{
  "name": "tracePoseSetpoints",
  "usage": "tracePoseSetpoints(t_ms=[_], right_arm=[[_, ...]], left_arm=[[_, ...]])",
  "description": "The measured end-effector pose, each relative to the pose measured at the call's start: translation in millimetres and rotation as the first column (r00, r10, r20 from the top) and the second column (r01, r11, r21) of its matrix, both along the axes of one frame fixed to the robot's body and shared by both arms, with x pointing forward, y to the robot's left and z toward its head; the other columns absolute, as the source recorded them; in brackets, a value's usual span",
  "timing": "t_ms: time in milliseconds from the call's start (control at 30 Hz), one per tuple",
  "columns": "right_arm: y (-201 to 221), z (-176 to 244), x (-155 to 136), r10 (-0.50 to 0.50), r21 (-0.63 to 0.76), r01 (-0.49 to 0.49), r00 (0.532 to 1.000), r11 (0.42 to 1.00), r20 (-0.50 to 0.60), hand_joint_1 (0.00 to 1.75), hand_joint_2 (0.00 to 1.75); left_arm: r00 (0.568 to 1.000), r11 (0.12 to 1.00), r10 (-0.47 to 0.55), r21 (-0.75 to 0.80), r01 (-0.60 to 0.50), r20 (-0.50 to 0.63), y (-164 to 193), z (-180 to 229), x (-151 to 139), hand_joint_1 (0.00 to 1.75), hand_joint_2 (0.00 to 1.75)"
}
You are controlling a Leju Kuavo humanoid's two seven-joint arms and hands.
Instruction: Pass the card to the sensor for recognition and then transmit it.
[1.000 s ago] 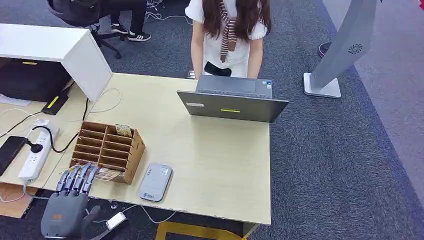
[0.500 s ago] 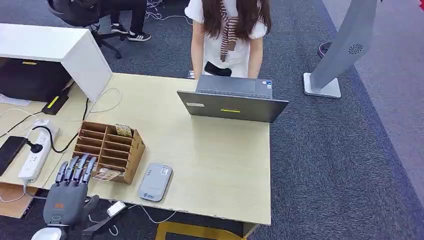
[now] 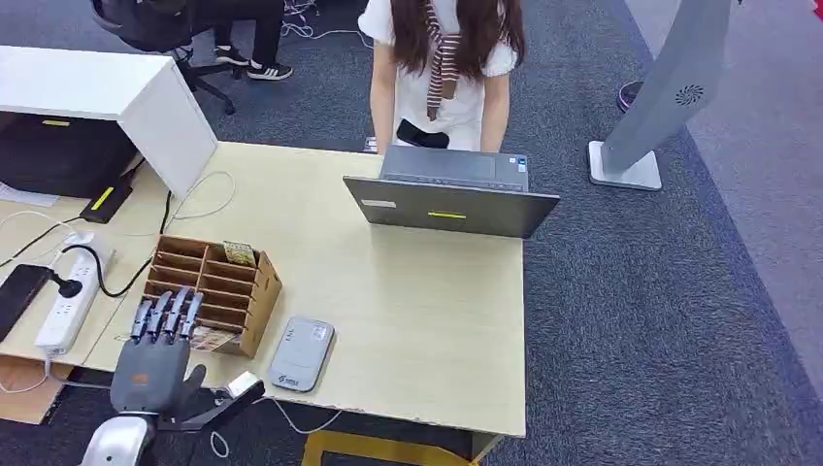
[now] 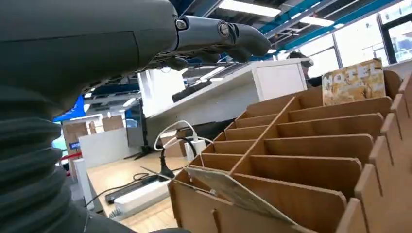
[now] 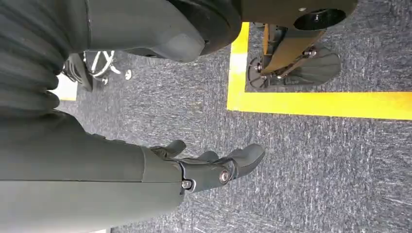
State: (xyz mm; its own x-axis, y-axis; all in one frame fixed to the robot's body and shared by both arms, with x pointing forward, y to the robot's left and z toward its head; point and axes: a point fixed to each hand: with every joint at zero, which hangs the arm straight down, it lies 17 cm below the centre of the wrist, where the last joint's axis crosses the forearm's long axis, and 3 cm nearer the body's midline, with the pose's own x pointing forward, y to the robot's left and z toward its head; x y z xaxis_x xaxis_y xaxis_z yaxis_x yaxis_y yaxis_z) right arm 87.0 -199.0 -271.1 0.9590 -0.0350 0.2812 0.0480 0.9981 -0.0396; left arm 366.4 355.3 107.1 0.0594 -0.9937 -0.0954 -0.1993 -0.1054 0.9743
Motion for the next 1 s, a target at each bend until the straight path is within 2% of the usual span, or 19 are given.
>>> tracePoseSetpoints(t_ms=[1000], right_arm=[[0.9, -0.3, -1.2, 0.013, 0.001, -0.013, 1.000, 1.000, -0.006, 0.00, 1.75]], left_arm=[[0.999, 0.999, 0.035, -0.021, -0.036, -0.036, 7.2, -15.6, -0.5, 0.00, 1.75]])
